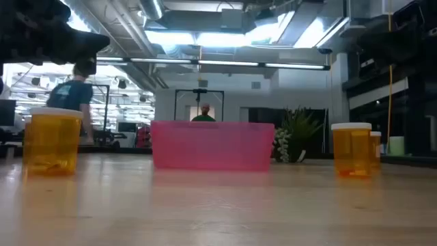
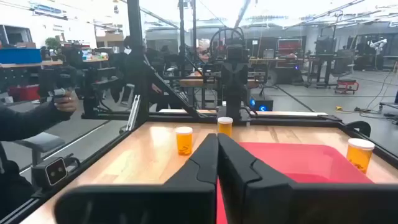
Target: Pick and place pill bottles into a basket
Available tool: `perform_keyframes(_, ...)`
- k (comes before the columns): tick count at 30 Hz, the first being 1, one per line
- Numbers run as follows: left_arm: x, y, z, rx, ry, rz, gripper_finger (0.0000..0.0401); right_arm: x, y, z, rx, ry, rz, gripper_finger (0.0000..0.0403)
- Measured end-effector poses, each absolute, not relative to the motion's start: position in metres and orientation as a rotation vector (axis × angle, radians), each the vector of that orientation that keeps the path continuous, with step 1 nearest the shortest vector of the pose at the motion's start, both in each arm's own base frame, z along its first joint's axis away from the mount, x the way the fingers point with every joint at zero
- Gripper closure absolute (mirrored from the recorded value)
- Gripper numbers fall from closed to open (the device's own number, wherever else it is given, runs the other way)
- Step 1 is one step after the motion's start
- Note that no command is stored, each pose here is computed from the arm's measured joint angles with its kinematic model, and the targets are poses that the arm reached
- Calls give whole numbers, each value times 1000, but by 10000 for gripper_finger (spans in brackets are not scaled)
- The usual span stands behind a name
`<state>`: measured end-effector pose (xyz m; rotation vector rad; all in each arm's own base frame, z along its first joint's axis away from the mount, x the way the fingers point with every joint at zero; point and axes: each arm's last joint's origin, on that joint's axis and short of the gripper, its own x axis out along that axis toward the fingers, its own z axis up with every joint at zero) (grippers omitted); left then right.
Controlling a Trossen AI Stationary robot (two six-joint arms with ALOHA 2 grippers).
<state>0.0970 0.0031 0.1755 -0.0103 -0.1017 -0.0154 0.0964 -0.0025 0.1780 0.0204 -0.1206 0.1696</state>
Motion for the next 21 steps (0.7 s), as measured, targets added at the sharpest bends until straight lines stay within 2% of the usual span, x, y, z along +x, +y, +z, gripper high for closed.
perform_keyframes(14,97,6,173,48,-72,90,391,97,-3,175,62,-83,171,395)
perform_keyframes(21,97,6,172,-2,-61,87,391,98,-3,170,208,-23,172,395)
